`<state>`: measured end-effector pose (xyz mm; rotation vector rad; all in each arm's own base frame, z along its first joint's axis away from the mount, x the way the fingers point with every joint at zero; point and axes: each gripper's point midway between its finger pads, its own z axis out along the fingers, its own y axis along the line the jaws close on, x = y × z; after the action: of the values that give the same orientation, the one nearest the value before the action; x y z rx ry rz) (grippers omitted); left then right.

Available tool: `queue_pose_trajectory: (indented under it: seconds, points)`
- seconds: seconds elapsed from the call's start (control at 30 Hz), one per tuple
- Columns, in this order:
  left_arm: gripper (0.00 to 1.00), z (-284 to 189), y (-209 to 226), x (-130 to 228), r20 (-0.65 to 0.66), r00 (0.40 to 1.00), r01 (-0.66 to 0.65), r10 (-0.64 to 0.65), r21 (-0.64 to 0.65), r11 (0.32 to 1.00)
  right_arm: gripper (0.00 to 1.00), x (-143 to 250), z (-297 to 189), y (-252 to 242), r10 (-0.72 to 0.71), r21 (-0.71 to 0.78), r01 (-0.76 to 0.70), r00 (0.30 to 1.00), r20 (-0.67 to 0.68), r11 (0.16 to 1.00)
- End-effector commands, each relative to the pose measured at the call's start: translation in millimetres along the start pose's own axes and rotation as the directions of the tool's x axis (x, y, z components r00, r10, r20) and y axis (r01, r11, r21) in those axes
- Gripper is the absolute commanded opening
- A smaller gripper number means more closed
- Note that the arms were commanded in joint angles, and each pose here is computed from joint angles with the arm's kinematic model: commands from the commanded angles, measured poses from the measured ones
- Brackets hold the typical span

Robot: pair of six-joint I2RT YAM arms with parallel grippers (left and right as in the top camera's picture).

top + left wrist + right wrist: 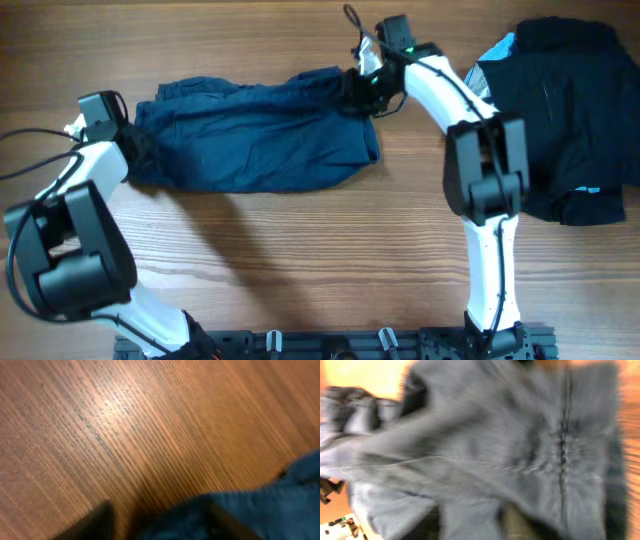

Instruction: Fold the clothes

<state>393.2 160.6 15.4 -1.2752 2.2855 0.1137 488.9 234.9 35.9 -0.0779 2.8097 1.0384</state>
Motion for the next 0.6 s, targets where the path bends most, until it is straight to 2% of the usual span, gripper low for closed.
queue_pose_trajectory:
  seconds: [0.0,0.03,0.13,0.27,0.37,0.43,0.47,0.5,0.57]
  points:
    - [0.94,-59,-14,-27,0.066,0.998,0.013,-0.019,0.096,0.995,0.91,-14,-77,58,-0.151,-0.011,0.154,0.98,0.129,0.988]
    - [0.98,-70,-13,-29,0.071,0.997,0.013,-0.02,0.099,0.995,0.94,-12,-88,66,-0.154,-0.012,0.157,0.979,0.135,0.987]
    - [0.99,-105,-10,-15,0.007,1.0,0.009,-0.01,0.136,0.991,0.98,12,-112,75,-0.11,0.006,0.11,0.99,0.087,0.994]
    - [1.0,-126,-17,28,-0.197,0.98,0.019,0.027,0.231,0.973,0.98,46,-109,47,-0.007,0.121,0.011,0.999,-0.032,0.993]
    - [1.0,-128,-1,54,-0.301,0.953,0.009,0.043,0.171,0.985,0.98,71,-94,23,0.028,0.181,-0.008,0.994,-0.106,0.983]
    - [1.0,-129,4,59,-0.316,0.944,-0.036,0.089,0.169,0.985,0.98,81,-84,10,0.042,0.193,-0.016,0.991,-0.131,0.981]
    - [1.0,-130,5,62,-0.322,0.94,-0.06,0.113,0.17,0.984,0.96,87,-76,3,0.033,0.194,-0.005,0.989,-0.142,0.981]
    - [0.99,-130,6,63,-0.325,0.937,-0.075,0.128,0.171,0.982,0.89,90,-70,1,0.012,0.192,0.017,0.989,-0.15,0.981]
    - [0.99,-131,6,65,-0.328,0.934,-0.087,0.142,0.177,0.98,0.66,93,-61,-6,-0.008,0.23,0.042,0.989,-0.147,0.972]
